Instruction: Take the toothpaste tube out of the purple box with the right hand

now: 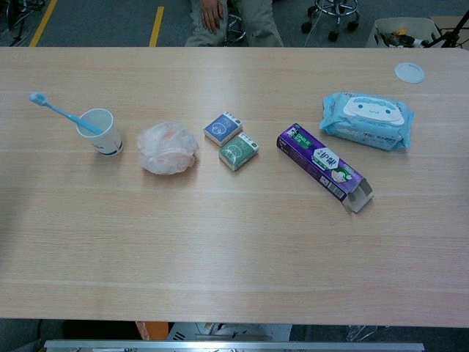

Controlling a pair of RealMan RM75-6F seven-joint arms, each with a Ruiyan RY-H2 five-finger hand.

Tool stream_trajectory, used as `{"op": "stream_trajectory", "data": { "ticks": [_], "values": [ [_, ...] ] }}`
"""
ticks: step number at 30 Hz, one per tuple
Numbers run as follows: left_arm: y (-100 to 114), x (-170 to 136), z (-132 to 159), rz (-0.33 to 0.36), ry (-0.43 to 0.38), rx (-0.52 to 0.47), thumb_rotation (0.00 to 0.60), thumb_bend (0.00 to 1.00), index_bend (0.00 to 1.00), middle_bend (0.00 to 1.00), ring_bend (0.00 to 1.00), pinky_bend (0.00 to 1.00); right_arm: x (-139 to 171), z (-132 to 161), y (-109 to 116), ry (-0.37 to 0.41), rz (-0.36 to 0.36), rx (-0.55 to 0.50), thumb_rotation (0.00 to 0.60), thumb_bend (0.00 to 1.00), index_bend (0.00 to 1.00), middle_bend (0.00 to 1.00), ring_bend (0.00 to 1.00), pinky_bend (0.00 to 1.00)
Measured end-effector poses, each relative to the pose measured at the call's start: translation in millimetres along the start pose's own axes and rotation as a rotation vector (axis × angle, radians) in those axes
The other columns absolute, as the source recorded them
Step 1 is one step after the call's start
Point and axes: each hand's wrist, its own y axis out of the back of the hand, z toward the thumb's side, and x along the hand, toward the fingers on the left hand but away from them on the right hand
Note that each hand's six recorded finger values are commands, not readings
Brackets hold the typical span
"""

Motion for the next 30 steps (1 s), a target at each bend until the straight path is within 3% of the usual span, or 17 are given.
{"op": "stream_trajectory", "data": {
  "ticks": [8,17,20,24,30],
  "values": [
    [0.1,0.8,2.5,0.000,-0.006,0.001,0.600,0.32,0.00,0.00,0.00,0.05,-1.8,2.8,1.3,0.022,0.004,0.001,0.600,0.18,0.14,0.14,0.04,0.15],
    [0.8,-1.8,-0.5,0.002,0.007,0.001,0.600,0.32,0.00,0.00,0.00,0.05,-25.5,28.6,16.0,0.156,0.022,0.056,0.600,0.18,0.14,0.14,0.04,0.15],
    [0.1,-3.0,-2.4,0.000,0.015,0.002,0.600,0.32,0.00,0.00,0.00,0.05,-36.3,40.8,13.6,0.208,0.062,0.090,0.600,0.18,0.14,0.15,0.04,0.15],
    [-1.4,-3.3,-3.9,-0.006,0.023,0.005,0.600,0.32,0.00,0.00,0.00,0.05,-49.8,56.5,2.9,0.267,0.136,0.142,0.600,0.18,0.14,0.24,0.09,0.15],
    [-3.8,-2.9,-5.5,-0.015,0.029,0.006,0.600,0.32,0.00,0.00,0.00,0.05,-72.3,75.2,-27.6,0.325,0.283,0.218,0.600,0.18,0.14,0.25,0.12,0.15]
  ]
}}
